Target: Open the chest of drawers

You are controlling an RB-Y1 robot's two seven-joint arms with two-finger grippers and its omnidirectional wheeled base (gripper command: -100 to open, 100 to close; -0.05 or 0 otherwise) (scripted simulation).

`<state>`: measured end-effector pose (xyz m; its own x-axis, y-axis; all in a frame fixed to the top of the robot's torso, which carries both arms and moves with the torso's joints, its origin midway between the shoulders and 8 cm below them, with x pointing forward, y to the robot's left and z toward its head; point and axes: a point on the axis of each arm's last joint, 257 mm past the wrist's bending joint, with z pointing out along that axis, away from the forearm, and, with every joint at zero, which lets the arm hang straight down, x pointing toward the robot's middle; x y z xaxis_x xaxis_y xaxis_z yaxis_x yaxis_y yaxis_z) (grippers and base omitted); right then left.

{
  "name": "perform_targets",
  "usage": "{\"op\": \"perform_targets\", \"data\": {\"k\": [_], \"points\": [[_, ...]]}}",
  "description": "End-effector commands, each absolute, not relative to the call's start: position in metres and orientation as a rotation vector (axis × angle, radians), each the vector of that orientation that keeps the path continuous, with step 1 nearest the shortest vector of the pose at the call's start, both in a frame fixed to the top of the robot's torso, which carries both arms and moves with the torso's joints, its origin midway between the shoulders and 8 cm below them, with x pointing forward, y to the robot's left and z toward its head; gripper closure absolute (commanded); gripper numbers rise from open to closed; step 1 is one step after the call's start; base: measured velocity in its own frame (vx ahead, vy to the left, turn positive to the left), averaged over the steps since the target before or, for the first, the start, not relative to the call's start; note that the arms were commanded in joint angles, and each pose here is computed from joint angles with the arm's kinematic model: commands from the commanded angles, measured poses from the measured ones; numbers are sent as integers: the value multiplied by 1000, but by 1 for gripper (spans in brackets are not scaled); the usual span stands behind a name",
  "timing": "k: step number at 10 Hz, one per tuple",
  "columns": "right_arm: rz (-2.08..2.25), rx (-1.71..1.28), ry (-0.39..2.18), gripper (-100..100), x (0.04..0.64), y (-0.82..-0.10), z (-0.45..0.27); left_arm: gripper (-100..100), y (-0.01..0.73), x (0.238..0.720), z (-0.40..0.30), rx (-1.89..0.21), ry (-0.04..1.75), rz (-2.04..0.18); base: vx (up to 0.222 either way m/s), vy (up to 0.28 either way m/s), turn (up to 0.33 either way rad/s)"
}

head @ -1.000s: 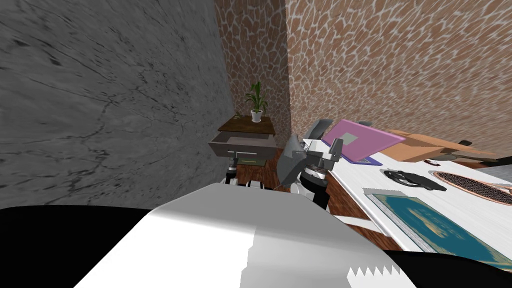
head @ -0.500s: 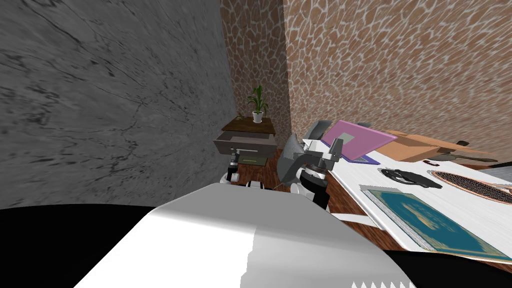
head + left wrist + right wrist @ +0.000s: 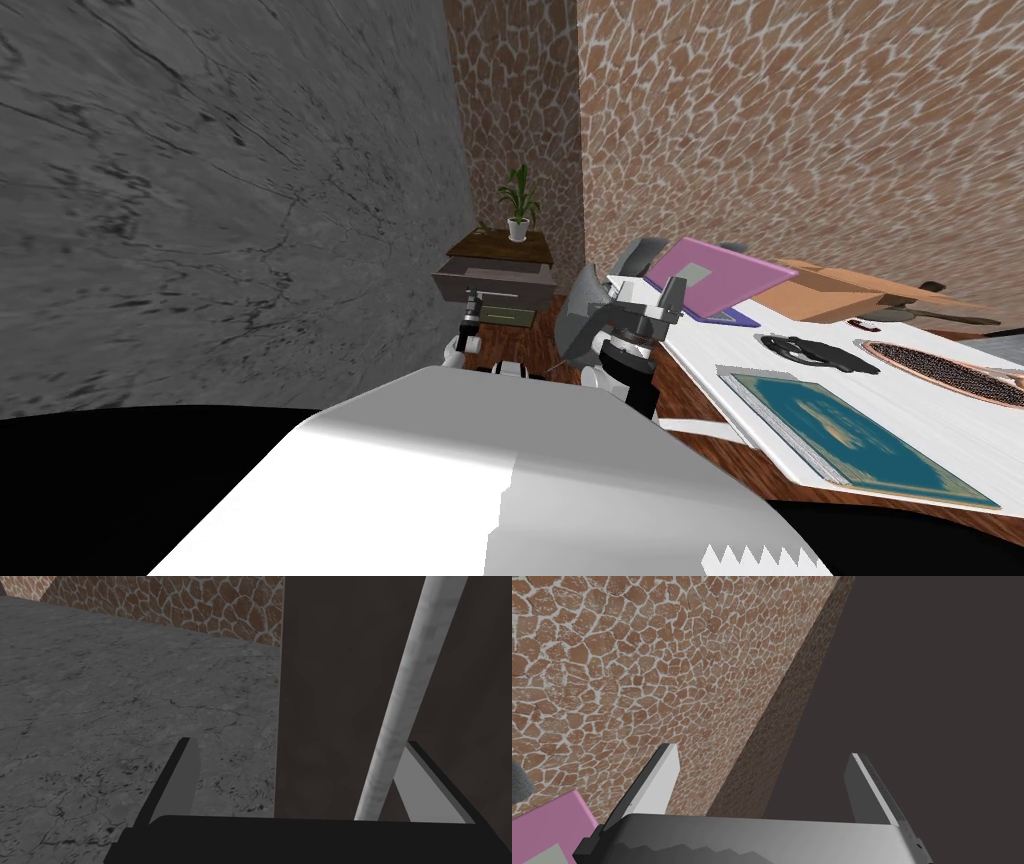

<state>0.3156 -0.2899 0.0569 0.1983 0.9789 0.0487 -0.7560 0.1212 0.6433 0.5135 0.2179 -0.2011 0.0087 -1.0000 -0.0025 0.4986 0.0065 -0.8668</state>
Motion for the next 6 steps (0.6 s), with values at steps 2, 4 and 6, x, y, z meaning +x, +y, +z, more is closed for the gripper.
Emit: {"op": "perform_targets", "data": {"k": [2,4,6], "points": [[1328,618,440,0,316,-290,57,0,218,514,-207,-831,827,-1396,0,0,0],[1327,618,440,0,316,-290,57,0,219,513,-211,-840,834,-1392,0,0,0],[1327,618,440,0,316,-290,57,0,219,513,-213,-843,837,-1391,0,0,0]]}}
